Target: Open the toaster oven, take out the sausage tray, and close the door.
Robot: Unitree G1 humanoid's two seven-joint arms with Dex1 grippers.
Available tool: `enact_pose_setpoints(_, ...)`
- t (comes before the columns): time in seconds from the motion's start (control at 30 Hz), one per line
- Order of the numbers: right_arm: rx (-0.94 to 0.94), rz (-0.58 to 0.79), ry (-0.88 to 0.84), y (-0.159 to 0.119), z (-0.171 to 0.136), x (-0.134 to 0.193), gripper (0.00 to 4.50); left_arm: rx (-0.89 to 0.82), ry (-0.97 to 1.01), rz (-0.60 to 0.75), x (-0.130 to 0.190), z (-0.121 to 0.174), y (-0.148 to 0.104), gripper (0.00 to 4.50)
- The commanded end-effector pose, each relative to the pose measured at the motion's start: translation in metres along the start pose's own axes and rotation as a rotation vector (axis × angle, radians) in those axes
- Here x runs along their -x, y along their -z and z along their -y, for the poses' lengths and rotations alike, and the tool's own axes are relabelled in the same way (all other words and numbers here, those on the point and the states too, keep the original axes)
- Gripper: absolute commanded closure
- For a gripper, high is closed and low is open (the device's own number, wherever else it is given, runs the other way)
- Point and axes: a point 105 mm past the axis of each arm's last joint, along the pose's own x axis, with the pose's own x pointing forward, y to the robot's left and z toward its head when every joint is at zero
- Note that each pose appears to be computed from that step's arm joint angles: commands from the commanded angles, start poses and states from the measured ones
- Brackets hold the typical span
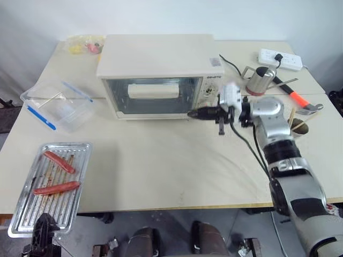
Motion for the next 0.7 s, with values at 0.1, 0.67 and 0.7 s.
enact_pose_setpoints(0.1,0.018,0.064,0.038,-0.020,0.012,0.002,4.47,-0.022,0.020,-0.078,0.001,0.004,0.001,4.50)
enact_pose_setpoints(0.67,-0.161,-0.068,-0.247,-0.006,-0.048,0.046,2.16,-0.186,0.123,-0.605,-0.060,0.035,0.060,4.50)
enact_pose_setpoints(0.7,-0.166,-0.032,-0.249,-0.010,-0.050,0.049,1.80,-0.193,0.132,-0.635,-0.065,0.037,0.065,4.50)
